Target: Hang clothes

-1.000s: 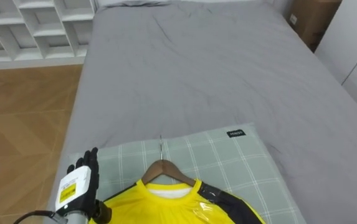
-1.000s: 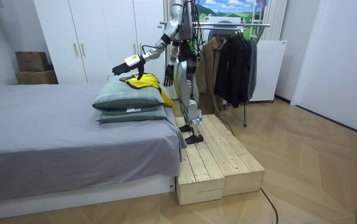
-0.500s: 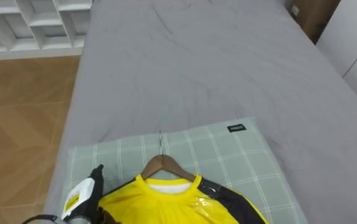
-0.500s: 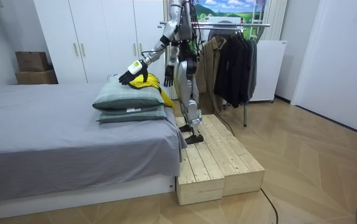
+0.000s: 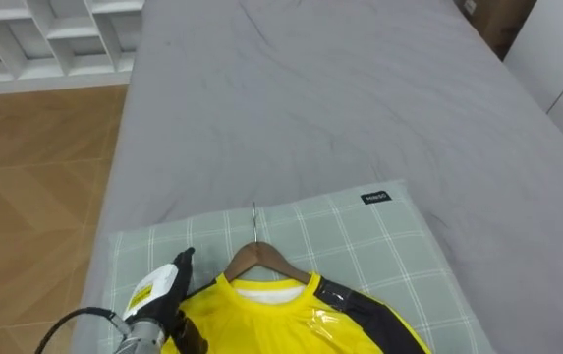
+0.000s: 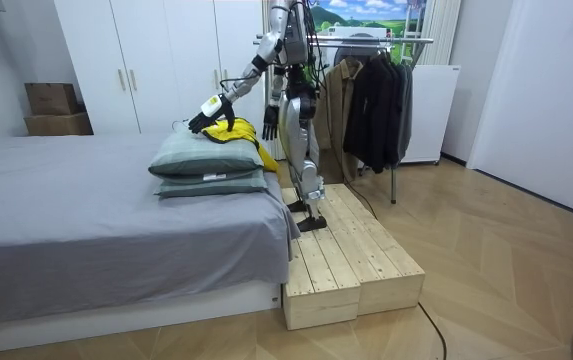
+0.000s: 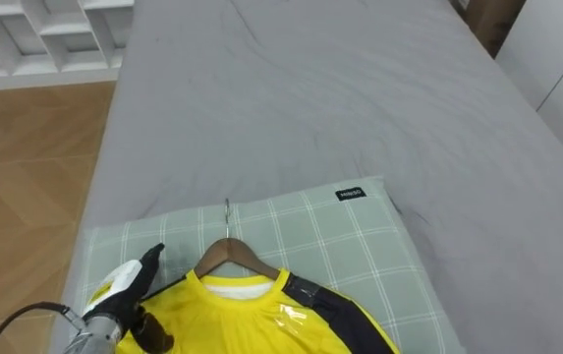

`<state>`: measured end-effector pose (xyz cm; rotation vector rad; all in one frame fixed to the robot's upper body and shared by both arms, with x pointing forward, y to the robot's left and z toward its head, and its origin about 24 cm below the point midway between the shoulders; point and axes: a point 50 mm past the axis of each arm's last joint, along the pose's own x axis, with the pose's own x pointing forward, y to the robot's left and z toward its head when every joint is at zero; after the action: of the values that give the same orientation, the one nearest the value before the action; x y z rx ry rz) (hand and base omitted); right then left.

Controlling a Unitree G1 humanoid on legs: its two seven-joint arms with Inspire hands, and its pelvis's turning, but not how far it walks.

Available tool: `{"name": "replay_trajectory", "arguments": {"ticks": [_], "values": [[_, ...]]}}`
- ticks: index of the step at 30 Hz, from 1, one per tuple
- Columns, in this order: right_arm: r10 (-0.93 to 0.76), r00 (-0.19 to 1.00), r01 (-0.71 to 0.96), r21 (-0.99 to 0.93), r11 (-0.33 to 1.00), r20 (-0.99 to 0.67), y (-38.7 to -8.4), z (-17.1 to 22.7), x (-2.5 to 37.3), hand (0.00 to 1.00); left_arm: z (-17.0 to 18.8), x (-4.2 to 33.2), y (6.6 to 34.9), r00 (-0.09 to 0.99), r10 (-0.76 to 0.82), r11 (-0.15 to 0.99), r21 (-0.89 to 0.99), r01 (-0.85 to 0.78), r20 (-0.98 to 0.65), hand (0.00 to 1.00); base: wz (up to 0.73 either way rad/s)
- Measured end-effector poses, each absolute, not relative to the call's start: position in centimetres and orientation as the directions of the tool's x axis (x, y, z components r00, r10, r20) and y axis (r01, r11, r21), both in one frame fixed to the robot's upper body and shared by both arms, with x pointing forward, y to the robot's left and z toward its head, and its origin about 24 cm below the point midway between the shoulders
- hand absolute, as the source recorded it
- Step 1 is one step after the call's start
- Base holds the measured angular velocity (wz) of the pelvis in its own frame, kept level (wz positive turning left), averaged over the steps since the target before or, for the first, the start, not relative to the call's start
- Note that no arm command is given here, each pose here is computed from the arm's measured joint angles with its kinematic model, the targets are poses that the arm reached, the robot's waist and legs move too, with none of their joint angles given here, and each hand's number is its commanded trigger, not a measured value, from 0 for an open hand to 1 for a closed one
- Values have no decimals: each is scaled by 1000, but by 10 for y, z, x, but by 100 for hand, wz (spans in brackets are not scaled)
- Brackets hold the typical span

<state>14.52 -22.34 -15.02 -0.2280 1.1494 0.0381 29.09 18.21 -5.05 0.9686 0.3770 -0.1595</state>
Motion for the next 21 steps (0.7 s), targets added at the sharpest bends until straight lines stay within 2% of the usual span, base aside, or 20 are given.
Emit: {"name": "replay_trajectory", "arguments": {"ticks": [4, 21], "values": [[-80, 411, -154, -156, 976, -908, -223, -150, 145, 0, -50, 291, 177, 927, -4, 485, 810, 331, -376, 0, 0], [-74, 411, -159, -152, 975, -908, -222, -150, 145, 0, -52, 290, 173, 924, -33, 430, 829, 358, -382, 0, 0]]}}
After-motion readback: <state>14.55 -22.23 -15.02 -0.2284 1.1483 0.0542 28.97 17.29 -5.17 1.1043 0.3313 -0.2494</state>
